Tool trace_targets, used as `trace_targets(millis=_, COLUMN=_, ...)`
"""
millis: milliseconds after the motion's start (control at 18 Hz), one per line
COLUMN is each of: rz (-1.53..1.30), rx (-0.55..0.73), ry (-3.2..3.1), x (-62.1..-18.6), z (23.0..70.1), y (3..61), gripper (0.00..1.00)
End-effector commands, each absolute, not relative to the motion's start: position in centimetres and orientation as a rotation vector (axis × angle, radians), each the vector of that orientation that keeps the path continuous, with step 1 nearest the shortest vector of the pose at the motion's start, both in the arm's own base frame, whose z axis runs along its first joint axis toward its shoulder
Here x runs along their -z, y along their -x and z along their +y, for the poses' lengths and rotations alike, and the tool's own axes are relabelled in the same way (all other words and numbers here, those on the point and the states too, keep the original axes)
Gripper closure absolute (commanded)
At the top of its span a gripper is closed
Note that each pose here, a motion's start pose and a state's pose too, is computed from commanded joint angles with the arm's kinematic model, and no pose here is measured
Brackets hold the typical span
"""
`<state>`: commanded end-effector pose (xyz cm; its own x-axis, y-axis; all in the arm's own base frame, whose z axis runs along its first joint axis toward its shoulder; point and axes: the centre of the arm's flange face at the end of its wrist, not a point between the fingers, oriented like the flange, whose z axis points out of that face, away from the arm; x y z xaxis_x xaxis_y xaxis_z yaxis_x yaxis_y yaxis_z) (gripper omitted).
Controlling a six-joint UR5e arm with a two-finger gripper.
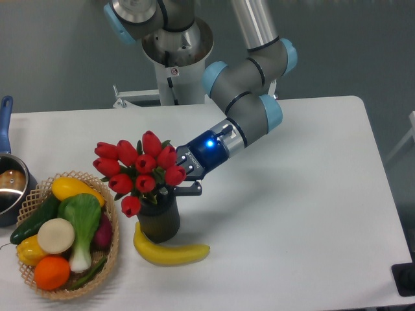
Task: Insert the flowers into the vase
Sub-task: 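Push the tulips further down into the vase and straighten them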
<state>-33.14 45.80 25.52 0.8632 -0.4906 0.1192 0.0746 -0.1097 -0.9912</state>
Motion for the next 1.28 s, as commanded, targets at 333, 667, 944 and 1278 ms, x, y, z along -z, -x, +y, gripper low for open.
trace_targets(millis=333, rz=0.330, rx=0.495, ry=1.620, x=-25.2, z=45.7, y=32.9, gripper=0.76)
trace_targets(millis=667, rz=0.343, rx=0.480, ry=1.616, x=-25.0, z=45.7, y=33.2, gripper=0.71)
trace_targets(millis=944, rz=0.342, rx=0.472, ry=1.616, x=-25.1, z=45.6, y=33.6, gripper=0.57)
trace_targets(millis=1278, rz=0.344, rx=0.456, ry=1.614, x=-25.7, z=45.3, y=33.9, gripper=0.21)
